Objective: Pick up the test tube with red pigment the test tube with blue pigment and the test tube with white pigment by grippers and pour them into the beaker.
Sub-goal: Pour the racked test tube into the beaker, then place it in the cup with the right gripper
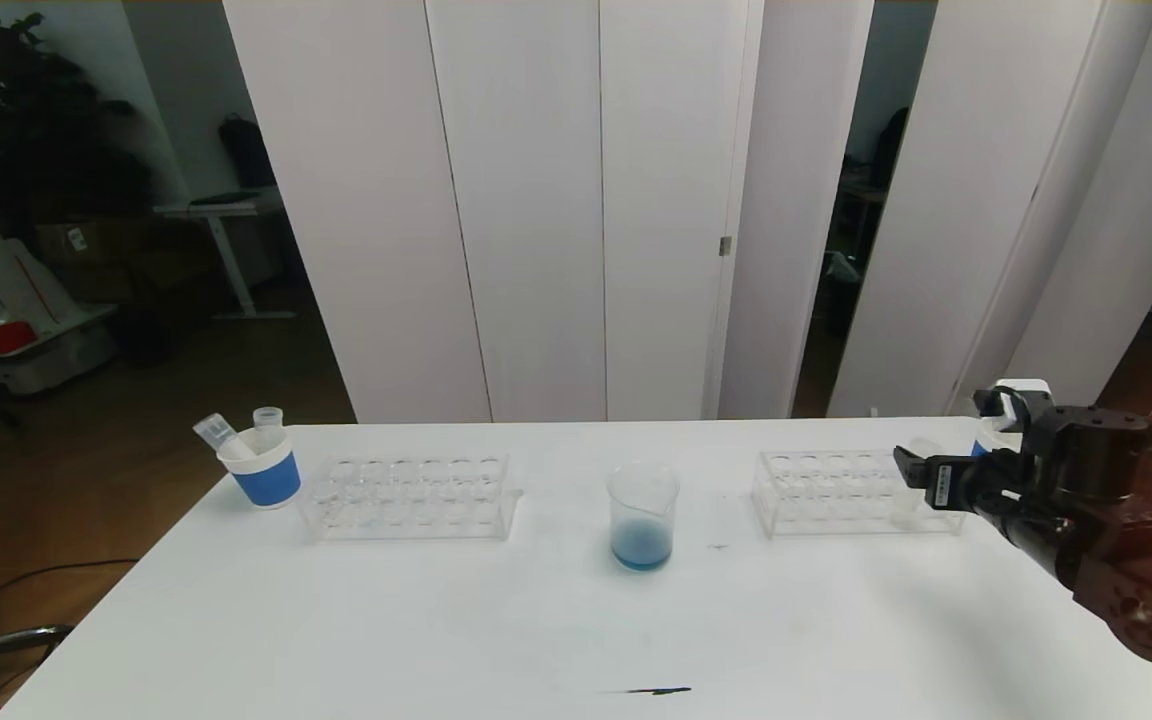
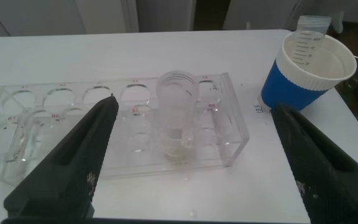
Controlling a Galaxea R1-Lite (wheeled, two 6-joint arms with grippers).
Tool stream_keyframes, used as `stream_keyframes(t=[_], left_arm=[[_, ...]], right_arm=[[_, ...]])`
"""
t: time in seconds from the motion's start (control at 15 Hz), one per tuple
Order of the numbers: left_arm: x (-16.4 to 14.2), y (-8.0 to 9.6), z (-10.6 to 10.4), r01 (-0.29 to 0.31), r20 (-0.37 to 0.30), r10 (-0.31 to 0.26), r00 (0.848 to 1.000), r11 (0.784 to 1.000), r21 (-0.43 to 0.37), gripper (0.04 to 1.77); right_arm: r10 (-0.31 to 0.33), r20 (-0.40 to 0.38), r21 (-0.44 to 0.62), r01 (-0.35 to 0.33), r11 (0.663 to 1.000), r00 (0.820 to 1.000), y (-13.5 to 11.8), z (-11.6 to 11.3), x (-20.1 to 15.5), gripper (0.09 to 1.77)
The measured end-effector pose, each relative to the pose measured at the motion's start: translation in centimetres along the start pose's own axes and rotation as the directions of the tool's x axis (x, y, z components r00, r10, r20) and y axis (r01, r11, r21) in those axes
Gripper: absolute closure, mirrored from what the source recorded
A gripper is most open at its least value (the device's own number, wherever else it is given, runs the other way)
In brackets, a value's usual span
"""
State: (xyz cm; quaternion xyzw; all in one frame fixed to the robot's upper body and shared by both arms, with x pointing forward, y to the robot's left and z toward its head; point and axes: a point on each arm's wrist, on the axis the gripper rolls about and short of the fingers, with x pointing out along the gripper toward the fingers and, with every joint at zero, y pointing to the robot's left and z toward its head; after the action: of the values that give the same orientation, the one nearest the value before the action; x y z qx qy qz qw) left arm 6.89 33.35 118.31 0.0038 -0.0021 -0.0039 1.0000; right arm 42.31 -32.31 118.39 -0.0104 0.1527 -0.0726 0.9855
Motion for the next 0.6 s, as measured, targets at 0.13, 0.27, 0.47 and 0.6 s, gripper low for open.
stream_keyframes(t=[0.13,0.27,0.47,0.6], left_arm=[[0.0,0.0,0.0,0.0,0.0,0.0,1.0,1.0,0.0,0.07],[0.0,0.0,0.0,0.0,0.0,0.0,1.0,1.0,0.0,0.07],[0.0,0.0,0.0,0.0,0.0,0.0,1.0,1.0,0.0,0.07],[0.0,0.0,0.0,0.0,0.0,0.0,1.0,1.0,0.0,0.07]], right_arm=[[0.001,-0.005,-0.005,-0.001,1.0,1.0,0.3,-0.3,1.1,0.11],[0.0,-0.014,-0.016,0.0,1.0,1.0,0.4,-0.8,2.0,0.11],[-0.003,-0.027,-0.037,0.002,0.999,1.0,0.5,-1.4,3.1,0.11],[-0.005,-0.034,-0.046,0.004,0.999,0.999,0.5,-1.8,3.7,0.11]])
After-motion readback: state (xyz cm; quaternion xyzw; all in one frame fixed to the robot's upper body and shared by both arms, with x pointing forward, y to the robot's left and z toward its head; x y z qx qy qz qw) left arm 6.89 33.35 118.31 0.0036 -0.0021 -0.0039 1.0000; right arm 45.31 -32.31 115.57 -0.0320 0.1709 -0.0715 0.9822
